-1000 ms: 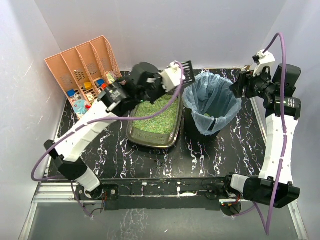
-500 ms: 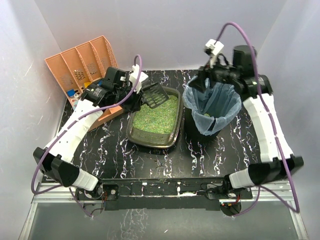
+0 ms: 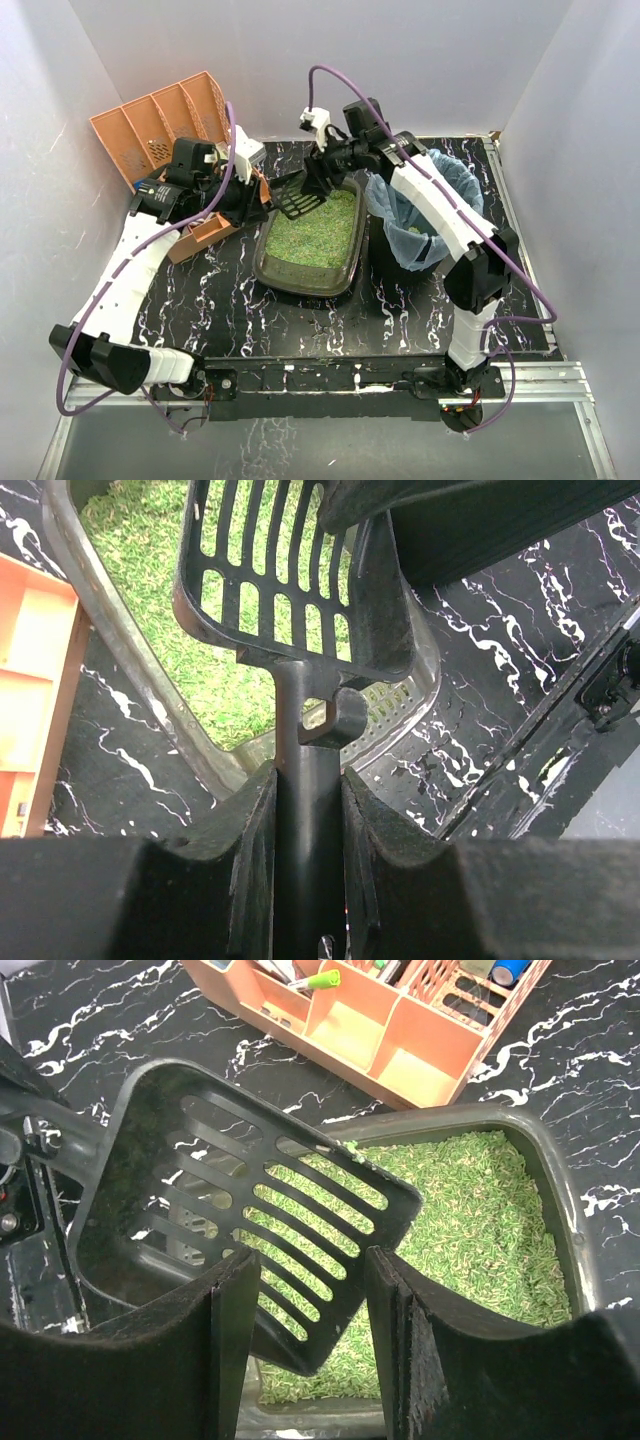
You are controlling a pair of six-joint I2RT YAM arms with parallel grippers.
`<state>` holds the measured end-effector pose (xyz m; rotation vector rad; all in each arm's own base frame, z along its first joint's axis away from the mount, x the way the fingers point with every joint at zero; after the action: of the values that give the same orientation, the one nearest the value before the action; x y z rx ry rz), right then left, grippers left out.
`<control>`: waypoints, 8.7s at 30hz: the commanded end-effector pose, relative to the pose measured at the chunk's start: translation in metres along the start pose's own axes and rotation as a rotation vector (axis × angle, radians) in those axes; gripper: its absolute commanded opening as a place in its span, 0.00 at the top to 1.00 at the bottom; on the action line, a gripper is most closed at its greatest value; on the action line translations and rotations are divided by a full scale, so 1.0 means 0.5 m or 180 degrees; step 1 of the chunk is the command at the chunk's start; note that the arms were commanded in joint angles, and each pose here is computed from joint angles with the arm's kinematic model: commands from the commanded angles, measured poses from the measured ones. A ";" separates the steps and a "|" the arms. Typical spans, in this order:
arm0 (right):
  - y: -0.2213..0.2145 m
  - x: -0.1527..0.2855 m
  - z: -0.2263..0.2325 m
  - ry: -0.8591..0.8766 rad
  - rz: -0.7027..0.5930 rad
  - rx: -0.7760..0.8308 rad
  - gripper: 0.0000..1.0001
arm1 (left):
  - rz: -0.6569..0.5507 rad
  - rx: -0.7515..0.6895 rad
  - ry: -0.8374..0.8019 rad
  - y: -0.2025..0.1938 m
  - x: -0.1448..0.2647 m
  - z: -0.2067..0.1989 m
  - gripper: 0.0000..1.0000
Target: Clean the litter box
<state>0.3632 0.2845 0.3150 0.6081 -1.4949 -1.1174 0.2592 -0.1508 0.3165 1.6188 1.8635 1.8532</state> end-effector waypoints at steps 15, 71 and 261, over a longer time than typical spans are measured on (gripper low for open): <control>0.100 0.104 -0.036 -0.0707 -0.0321 0.0488 0.50 | 0.0160 0.0319 0.0150 -0.035 -0.045 0.034 1.00; 0.021 0.331 -0.010 -0.1210 -0.0559 0.0375 0.41 | 0.0953 0.2096 0.0606 -0.067 -0.389 0.144 1.00; -0.017 0.379 0.005 -0.1322 -0.0518 0.0307 0.34 | -0.0339 0.1841 -0.0862 0.001 -0.133 0.079 1.00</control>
<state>0.3203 0.1238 0.3632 0.4906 -1.8075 -1.3519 0.3109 -0.1678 0.2188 1.8651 2.4814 1.0064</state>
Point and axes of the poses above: each gripper's point midway between its finger pads, its own x axis back along the fingers, its own z axis along the line the jaws close on, y = z × x, the point moved 5 cm from there along x, back along the fingers, and after that the axes turned 5 degrees about x, right-handed, at the moved point
